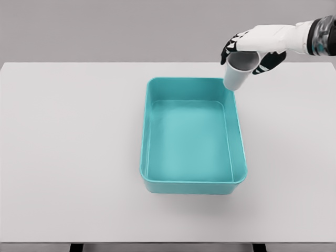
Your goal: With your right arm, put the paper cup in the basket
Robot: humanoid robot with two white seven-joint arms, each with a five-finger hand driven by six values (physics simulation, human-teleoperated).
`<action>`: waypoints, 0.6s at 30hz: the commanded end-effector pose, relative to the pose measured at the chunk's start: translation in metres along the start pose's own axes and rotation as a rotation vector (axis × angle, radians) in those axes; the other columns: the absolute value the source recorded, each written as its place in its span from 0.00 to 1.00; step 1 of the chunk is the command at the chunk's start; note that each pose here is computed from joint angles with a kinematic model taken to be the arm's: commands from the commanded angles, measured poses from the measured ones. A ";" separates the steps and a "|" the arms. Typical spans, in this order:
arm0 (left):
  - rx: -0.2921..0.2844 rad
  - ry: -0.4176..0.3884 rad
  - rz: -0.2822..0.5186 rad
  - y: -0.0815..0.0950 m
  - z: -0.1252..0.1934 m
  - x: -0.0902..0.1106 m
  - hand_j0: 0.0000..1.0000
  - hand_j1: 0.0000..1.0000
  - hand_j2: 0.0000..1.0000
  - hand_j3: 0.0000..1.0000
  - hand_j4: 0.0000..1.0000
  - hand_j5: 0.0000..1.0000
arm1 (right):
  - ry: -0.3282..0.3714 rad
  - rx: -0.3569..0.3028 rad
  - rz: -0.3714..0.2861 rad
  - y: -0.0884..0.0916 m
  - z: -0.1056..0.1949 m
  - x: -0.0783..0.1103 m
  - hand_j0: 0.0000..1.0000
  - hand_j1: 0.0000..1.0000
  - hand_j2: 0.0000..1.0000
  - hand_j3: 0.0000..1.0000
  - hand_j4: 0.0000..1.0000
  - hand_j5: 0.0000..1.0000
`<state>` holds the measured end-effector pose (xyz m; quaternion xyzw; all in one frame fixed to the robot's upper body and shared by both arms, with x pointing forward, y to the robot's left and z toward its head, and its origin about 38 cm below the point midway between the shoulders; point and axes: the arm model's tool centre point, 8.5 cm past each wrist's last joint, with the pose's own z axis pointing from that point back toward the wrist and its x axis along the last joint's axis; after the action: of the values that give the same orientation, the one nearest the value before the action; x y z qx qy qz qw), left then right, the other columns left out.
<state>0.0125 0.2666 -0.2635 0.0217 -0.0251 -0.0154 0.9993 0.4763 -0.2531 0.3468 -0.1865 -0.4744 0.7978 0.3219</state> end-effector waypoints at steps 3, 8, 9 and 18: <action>0.000 0.000 0.000 0.000 0.000 0.000 1.00 1.00 1.00 1.00 1.00 1.00 | -0.026 -0.007 -0.007 -0.003 -0.004 0.007 0.71 0.71 0.71 0.71 0.71 0.71; 0.000 0.000 0.000 0.000 0.000 0.000 1.00 1.00 1.00 1.00 1.00 1.00 | -0.045 -0.009 -0.002 -0.006 -0.012 0.013 0.71 0.71 0.71 0.71 0.71 0.71; 0.000 0.000 0.000 0.000 0.000 0.000 1.00 1.00 1.00 1.00 1.00 1.00 | -0.047 -0.007 -0.003 -0.005 -0.013 0.014 0.71 0.71 0.71 0.71 0.71 0.71; 0.000 0.000 0.000 0.000 0.000 0.000 1.00 1.00 1.00 1.00 1.00 1.00 | -0.091 -0.001 0.003 -0.006 -0.030 0.029 0.71 0.71 0.71 0.71 0.71 0.71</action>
<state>0.0125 0.2666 -0.2635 0.0217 -0.0251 -0.0154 0.9993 0.4753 -0.2152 0.3382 -0.1528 -0.4878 0.8056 0.2996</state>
